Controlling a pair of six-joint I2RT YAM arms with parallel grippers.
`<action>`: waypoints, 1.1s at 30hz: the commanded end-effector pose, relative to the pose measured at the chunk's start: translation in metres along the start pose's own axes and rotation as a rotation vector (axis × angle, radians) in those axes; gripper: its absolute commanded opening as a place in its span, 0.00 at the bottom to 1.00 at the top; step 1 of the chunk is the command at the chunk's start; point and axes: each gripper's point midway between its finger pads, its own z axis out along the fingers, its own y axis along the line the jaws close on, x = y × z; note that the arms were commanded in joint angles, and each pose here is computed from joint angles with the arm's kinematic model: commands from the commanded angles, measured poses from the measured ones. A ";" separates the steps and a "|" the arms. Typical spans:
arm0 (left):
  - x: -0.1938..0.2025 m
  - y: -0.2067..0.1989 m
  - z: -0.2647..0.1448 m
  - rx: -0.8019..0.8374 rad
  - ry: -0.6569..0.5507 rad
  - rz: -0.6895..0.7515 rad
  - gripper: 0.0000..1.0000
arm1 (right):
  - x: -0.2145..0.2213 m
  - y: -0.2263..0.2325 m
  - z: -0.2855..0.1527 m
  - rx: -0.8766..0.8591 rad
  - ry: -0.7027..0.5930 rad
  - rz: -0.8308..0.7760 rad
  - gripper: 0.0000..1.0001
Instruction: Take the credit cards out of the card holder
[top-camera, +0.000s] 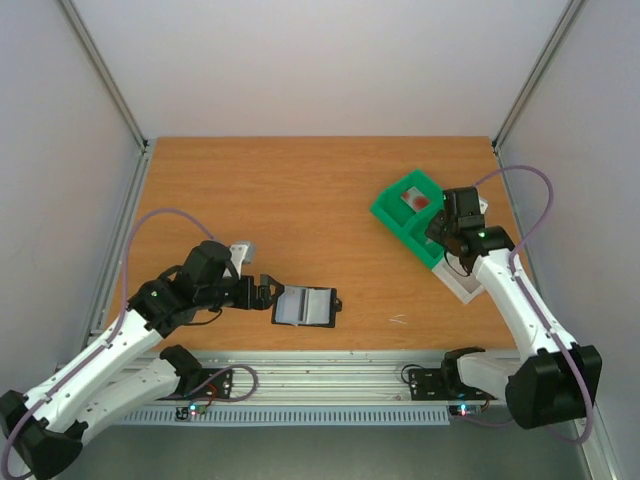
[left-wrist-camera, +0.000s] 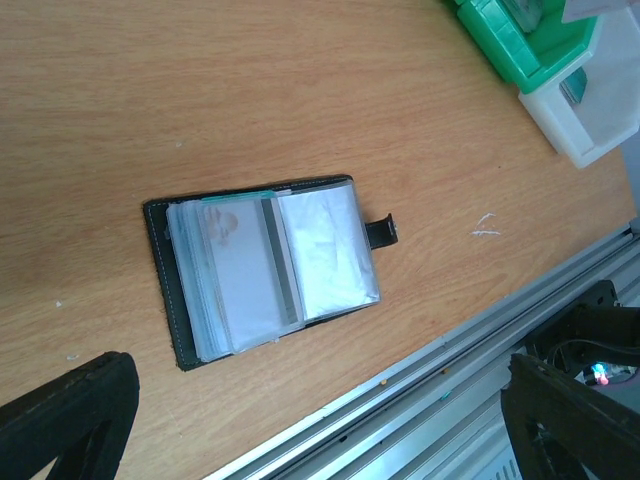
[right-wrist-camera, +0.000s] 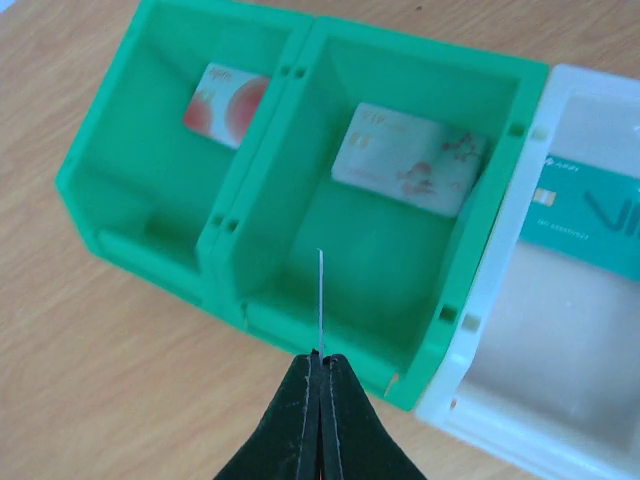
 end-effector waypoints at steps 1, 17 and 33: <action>-0.002 -0.004 0.004 0.027 -0.007 -0.017 0.99 | -0.034 -0.004 0.016 0.010 -0.081 0.093 0.01; 0.006 0.001 0.026 0.015 0.070 -0.052 0.99 | -0.071 -0.009 0.087 -0.065 -0.120 0.230 0.01; 0.006 -0.003 0.025 0.011 0.105 -0.037 0.99 | -0.057 -0.031 0.117 -0.097 -0.096 0.259 0.01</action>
